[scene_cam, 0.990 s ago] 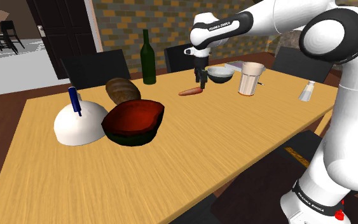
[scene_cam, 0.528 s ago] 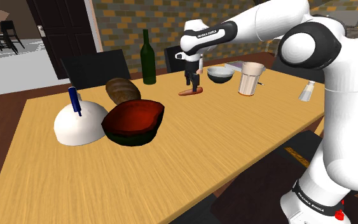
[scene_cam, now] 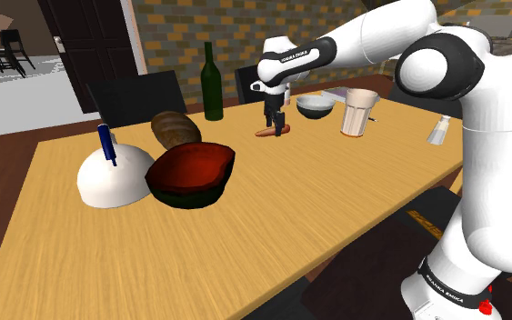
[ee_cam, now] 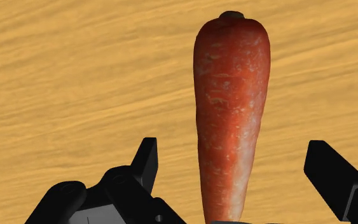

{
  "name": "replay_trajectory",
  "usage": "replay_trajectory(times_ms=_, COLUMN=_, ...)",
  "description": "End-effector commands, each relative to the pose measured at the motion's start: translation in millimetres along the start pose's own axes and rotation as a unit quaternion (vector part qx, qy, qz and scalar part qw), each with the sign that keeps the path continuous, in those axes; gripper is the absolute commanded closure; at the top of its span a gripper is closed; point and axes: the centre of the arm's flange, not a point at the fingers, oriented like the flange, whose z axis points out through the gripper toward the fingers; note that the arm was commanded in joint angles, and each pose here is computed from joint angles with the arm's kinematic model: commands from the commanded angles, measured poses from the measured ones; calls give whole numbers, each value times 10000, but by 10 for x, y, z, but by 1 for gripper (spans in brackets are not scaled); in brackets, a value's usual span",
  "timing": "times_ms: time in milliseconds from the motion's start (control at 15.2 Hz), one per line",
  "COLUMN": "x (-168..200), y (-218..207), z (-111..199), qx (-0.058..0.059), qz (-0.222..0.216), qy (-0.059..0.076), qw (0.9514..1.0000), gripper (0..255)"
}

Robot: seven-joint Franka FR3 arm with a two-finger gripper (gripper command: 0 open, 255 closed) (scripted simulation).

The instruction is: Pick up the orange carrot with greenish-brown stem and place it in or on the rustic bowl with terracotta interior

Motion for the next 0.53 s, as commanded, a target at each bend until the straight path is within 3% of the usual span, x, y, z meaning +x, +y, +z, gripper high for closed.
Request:
replay_trajectory(times_ms=0, x=0, y=0, z=2, qx=-1, qz=0, qy=0, qw=10000, gripper=0)
replay_trajectory(times_ms=198, x=0, y=0, z=1, qx=0, qz=0, qy=0, qw=10000, gripper=0)
replay_trajectory(times_ms=264, x=0, y=0, z=1, qx=0, qz=0, qy=0, qw=10000, gripper=255)
replay_trajectory(times_ms=462, x=0, y=0, z=1, qx=0, qz=0, qy=0, qw=10000, gripper=255)
